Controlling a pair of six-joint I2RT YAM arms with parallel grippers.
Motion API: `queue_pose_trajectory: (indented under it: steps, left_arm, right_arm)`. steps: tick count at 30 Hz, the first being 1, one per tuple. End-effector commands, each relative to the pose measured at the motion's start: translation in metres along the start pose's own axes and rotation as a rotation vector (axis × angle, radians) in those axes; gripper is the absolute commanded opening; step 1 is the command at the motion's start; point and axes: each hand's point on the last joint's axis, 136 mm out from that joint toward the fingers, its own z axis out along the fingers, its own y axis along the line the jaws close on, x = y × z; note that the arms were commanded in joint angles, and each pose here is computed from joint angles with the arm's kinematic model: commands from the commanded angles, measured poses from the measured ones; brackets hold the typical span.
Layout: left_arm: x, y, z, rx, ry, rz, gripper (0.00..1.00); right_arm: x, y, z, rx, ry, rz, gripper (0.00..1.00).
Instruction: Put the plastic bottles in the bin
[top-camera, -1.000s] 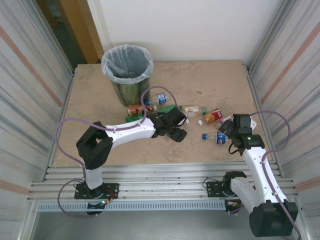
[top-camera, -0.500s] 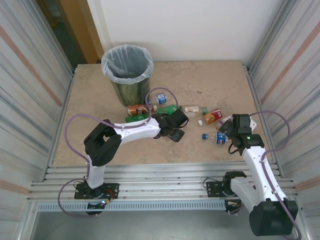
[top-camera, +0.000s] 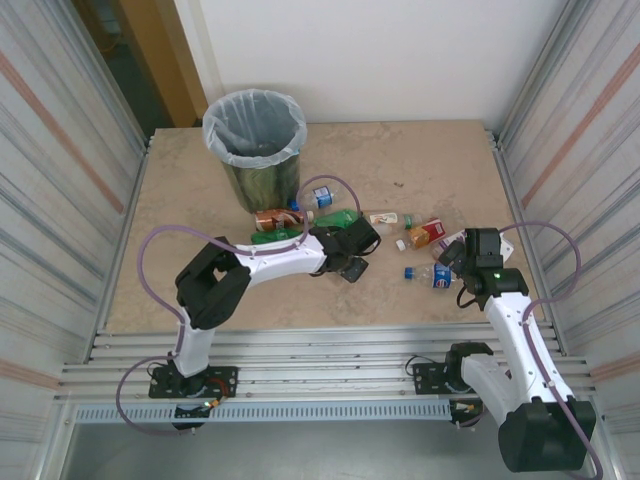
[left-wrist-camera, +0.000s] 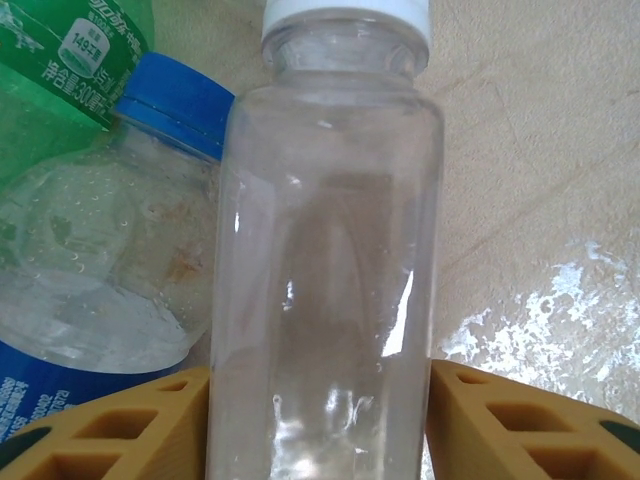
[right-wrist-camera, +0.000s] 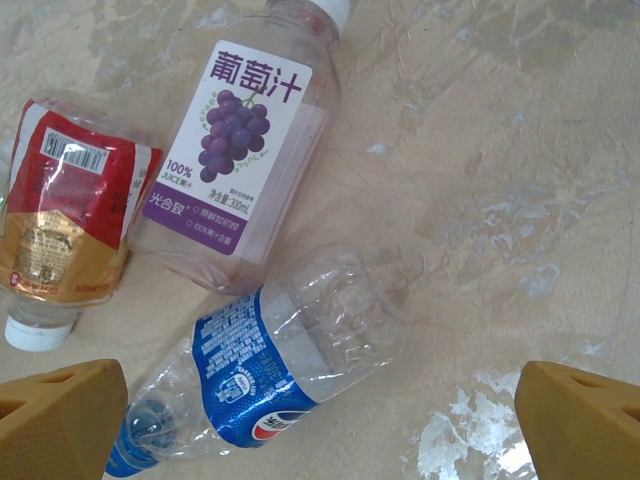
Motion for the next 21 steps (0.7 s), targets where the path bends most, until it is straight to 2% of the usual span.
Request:
queue_pose_trajectory:
  steps: [1, 15, 17, 21]
  left_arm:
    - [-0.001, -0.005, 0.006, 0.004, 0.013, 0.011, 0.54]
    - [0.005, -0.01, 0.017, 0.019, 0.044, 0.015, 0.56]
    - [0.005, -0.01, 0.017, 0.021, 0.044, 0.017, 0.54]
    - [0.005, -0.011, 0.013, 0.031, 0.044, 0.02, 0.43]
  right_arm:
    - [0.004, -0.006, 0.002, 0.028, 0.0, 0.02, 0.98]
    - [0.004, -0.006, 0.002, 0.031, 0.001, 0.018, 0.98]
    - [0.003, -0.006, 0.002, 0.03, -0.001, 0.019, 0.98]
    - [0.002, -0.006, 0.001, 0.032, -0.002, 0.017, 0.98]
